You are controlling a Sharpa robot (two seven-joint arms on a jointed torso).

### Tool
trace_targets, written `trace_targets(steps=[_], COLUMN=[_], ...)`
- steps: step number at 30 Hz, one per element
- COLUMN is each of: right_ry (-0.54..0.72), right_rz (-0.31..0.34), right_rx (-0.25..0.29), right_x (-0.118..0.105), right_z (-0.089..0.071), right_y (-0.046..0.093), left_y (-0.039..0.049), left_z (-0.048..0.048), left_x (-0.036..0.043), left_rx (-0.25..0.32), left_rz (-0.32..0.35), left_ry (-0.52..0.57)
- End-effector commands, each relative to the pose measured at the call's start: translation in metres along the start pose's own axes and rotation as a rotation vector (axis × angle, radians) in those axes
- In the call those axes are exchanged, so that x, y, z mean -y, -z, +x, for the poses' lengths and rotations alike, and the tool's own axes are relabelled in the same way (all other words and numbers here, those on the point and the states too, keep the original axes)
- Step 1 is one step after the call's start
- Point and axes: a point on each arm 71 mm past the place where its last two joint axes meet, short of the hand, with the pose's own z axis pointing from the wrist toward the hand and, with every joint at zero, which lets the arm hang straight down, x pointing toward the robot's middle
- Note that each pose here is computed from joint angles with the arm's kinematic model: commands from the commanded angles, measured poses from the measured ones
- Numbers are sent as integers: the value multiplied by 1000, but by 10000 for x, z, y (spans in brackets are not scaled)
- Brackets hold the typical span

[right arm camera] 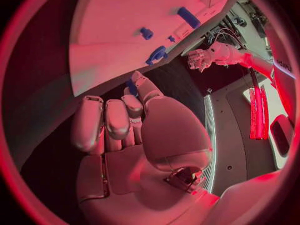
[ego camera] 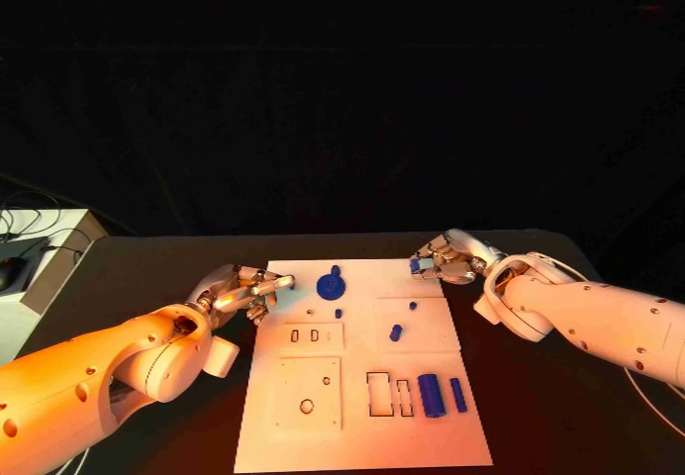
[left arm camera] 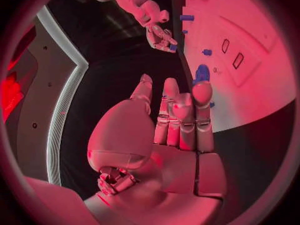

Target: Assemble the parts on the task board

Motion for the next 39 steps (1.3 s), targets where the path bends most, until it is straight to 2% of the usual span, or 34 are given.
trace_targets(steps=[1,5,10,14,24,39], right_ry=[1,-8,-12,-21,-40,-40], right_rz=[43,42,48,53,44,26], right_rx=[-30,-47,-68,-82,-108,-140], right_x=[-75,-243,-448,-596,-930,-1147], right_z=[28,76,187,297,642,1240], right_y=[-22,-46,-57,-60,-12,140], left_y=[-27,-97,-160,-184,-189,-162], left_z=[45,72,73,68,33,4], left_x=[-5,93,203,258,294,309], left_rx=[-44,-70,-52,-35,-3,7], left_rz=[-116,-172,-209,-226,-228,-211], left_ry=[-100,-162,-207,-226,-226,-208])
